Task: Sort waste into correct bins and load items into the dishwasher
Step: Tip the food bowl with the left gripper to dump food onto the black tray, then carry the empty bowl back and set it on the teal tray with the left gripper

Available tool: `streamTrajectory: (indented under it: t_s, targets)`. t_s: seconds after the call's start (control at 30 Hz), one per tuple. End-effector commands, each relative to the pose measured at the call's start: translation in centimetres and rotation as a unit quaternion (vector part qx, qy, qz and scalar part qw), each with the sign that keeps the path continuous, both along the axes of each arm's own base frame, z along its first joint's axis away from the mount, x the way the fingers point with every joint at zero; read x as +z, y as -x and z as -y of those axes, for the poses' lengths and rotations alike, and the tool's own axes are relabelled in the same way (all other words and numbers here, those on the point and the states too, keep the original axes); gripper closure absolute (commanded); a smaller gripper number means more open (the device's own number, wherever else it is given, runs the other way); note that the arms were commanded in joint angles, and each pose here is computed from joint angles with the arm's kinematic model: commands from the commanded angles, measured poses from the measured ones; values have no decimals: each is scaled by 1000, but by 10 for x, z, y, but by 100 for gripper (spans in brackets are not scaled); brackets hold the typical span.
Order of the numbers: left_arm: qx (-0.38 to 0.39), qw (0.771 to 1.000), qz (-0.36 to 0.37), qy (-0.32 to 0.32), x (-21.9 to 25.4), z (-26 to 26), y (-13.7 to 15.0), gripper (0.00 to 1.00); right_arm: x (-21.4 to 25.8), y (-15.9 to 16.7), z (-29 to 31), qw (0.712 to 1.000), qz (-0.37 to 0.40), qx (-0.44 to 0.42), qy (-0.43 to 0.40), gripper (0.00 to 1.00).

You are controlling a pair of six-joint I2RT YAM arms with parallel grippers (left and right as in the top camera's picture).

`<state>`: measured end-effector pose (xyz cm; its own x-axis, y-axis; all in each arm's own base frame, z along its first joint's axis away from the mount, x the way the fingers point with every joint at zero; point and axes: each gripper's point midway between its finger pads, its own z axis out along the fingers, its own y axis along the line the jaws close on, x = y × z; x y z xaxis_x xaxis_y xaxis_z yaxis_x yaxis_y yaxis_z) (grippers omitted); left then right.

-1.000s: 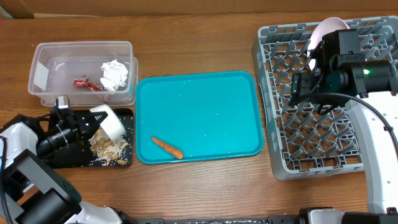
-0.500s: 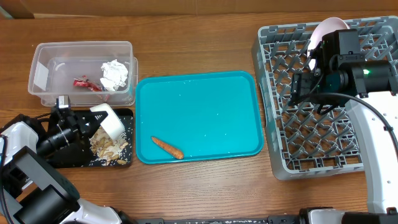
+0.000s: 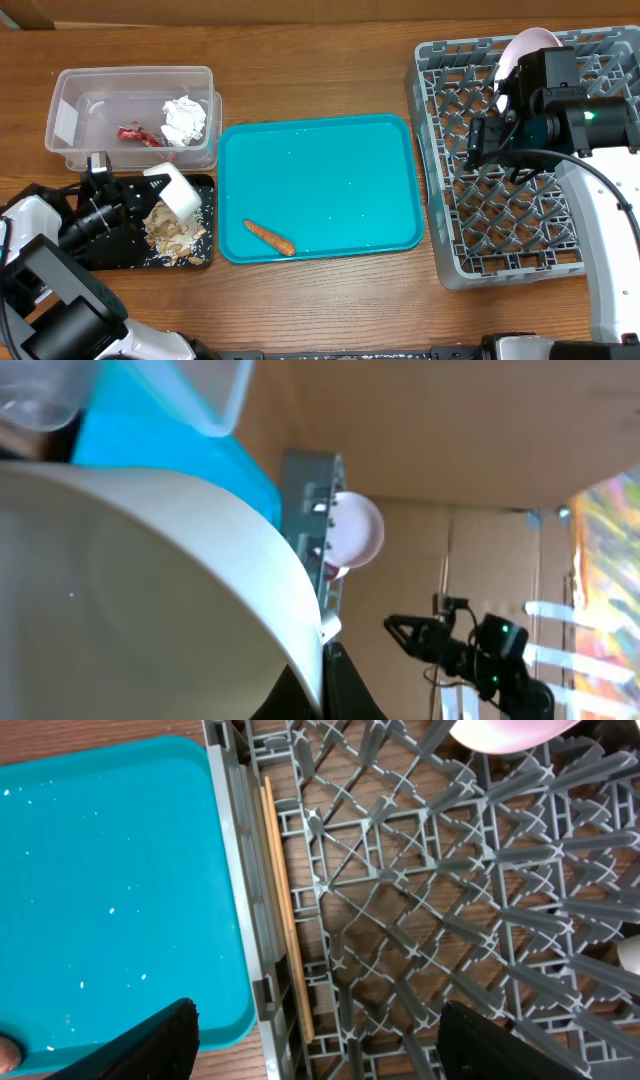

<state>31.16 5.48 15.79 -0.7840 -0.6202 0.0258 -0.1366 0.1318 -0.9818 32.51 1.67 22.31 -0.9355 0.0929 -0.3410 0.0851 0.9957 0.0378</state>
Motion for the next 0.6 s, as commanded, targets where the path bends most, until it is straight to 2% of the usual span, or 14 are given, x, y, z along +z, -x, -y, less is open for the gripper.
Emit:
streamTrajectory:
  t_s: [0.0, 0.03, 0.07, 0.1, 0.2, 0.3, 0.43, 0.57]
  targets:
    - [5, 1000, -29, 0, -11, -5, -1, 96, 2, -1, 3, 1000, 6, -4, 4, 21]
    - [4, 1000, -21, 0, -9, -5, -1, 96, 2, -1, 3, 1000, 6, -4, 4, 21]
    - [-1, 999, 36, -13, 3, -1, -1, 96, 2, -1, 3, 1000, 6, -4, 4, 21]
    - [-5, 998, 56, -19, 7, 1, 1, 96, 3, -1, 3, 1000, 6, -4, 4, 21]
    - [-14, 999, 49, -19, 8, 7, 4, 96, 2, -1, 3, 1000, 6, -4, 4, 21]
    - [-39, 996, 76, -33, 19, 20, 9, 96, 3, -1, 3, 1000, 6, -4, 4, 21]
    - [-93, 990, 98, -49, 34, 47, 5, 96, 2, -1, 3, 1000, 5, -4, 4, 21]
    - [-193, 969, 142, -67, 54, 104, -3, 96, 2, 0, 3, 1000, 4, -4, 4, 21]
